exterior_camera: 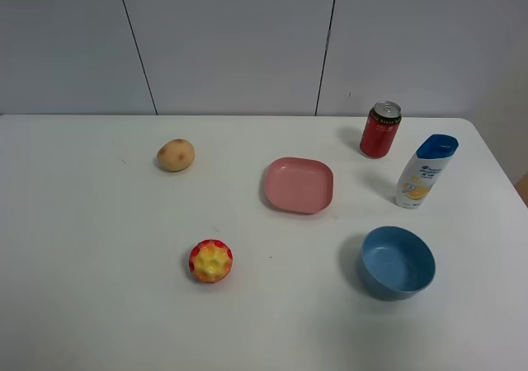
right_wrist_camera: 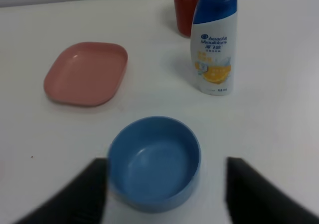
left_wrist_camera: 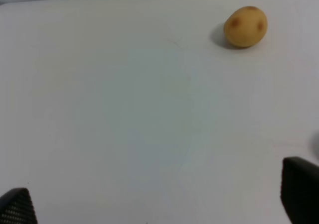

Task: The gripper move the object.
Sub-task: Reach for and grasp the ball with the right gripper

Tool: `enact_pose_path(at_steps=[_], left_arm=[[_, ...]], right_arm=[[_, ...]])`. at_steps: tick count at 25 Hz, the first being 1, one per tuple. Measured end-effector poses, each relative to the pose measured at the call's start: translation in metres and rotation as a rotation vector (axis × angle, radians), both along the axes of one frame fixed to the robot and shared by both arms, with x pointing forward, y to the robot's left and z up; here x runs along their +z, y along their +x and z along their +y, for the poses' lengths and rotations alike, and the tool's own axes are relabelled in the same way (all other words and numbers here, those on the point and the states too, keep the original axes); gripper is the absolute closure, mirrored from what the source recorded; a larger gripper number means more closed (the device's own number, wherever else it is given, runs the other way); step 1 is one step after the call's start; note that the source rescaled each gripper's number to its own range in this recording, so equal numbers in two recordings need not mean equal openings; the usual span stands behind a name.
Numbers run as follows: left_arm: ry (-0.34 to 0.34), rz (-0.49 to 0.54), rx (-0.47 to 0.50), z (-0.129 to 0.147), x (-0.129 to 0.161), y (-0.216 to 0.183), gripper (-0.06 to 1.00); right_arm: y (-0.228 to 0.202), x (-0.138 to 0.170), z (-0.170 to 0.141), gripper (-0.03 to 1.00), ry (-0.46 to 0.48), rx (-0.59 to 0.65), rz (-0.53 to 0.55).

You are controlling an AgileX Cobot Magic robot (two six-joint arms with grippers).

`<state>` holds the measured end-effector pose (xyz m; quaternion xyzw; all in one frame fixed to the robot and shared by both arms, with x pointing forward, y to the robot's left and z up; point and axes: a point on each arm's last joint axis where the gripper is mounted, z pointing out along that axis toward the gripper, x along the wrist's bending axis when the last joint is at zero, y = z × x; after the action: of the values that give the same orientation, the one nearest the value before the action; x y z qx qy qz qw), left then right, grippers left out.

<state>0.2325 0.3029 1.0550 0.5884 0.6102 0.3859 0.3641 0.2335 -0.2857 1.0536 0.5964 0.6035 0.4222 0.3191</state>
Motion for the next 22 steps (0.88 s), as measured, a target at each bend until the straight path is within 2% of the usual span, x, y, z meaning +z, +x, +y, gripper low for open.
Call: enact_pose_path(at_steps=[1,2,5,18,19,22], left_arm=[[0.0,0.0,0.0,0.0,0.0,0.0,-0.06],[0.0,0.0,0.0,0.0,0.0,0.0,-0.06],[0.0,0.0,0.0,0.0,0.0,0.0,-0.06],[0.0,0.0,0.0,0.0,0.0,0.0,-0.06],[0.0,0.0,0.0,0.0,0.0,0.0,-0.06],[0.0,0.0,0.0,0.0,0.0,0.0,-0.06]], right_arm=[[0.0,0.0,-0.001,0.12,0.004,-0.008,0.001],[0.0,0.0,-0.001,0.07,0.01,-0.013,0.002],[0.0,0.0,-0.001,-0.01,0.009,-0.014,0.002],[0.0,0.0,-0.001,-0.03,0.009,-0.014,0.004],[0.003,0.0,-0.001,-0.03,0.012,-0.012,0.019],[0.03,-0.001,0.002,-0.03,-0.003,0.031,0.186]])
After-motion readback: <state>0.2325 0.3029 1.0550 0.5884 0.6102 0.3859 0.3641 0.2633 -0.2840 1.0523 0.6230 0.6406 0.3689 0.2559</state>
